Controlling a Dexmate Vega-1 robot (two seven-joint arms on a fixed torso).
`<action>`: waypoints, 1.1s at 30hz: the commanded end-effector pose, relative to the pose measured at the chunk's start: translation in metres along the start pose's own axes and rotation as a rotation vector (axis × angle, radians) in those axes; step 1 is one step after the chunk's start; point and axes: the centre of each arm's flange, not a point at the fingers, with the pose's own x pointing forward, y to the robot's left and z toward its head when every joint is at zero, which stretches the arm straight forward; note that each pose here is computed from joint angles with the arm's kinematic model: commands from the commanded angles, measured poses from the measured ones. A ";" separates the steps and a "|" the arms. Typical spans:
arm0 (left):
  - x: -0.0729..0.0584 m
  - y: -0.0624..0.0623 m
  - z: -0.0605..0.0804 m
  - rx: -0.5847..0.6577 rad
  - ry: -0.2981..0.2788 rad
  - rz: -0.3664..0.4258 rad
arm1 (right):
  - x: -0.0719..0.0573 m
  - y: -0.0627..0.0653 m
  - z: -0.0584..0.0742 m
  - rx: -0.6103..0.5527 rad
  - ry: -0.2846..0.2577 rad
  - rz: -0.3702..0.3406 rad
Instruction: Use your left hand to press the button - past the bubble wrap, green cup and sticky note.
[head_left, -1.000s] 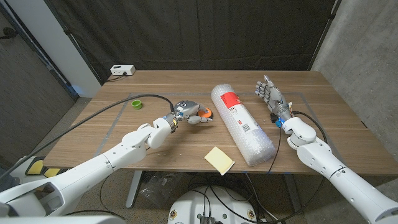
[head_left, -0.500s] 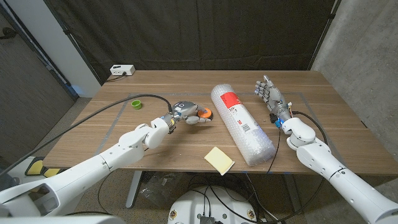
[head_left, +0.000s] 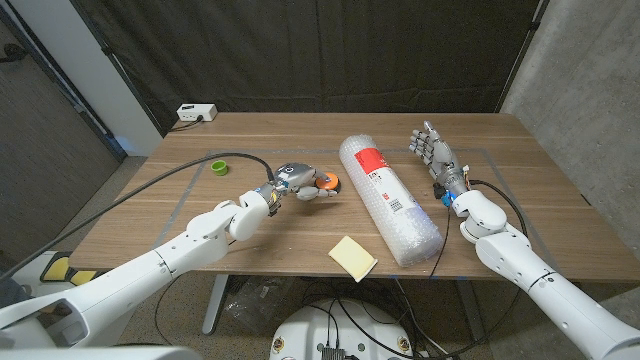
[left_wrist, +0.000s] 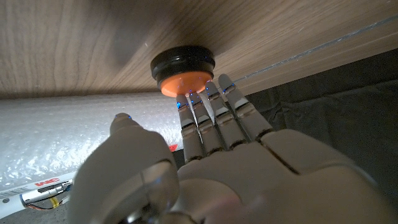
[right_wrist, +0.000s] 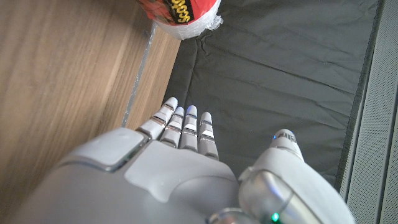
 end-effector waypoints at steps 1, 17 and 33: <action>-0.002 0.014 -0.002 -0.021 -0.003 0.081 | -0.001 0.000 0.001 -0.007 -0.009 -0.005; -0.010 0.016 -0.002 -0.066 -0.023 0.161 | -0.007 0.005 0.004 -0.017 -0.017 -0.012; -0.018 0.028 0.004 -0.084 -0.024 0.254 | -0.002 0.003 0.004 -0.023 -0.016 -0.006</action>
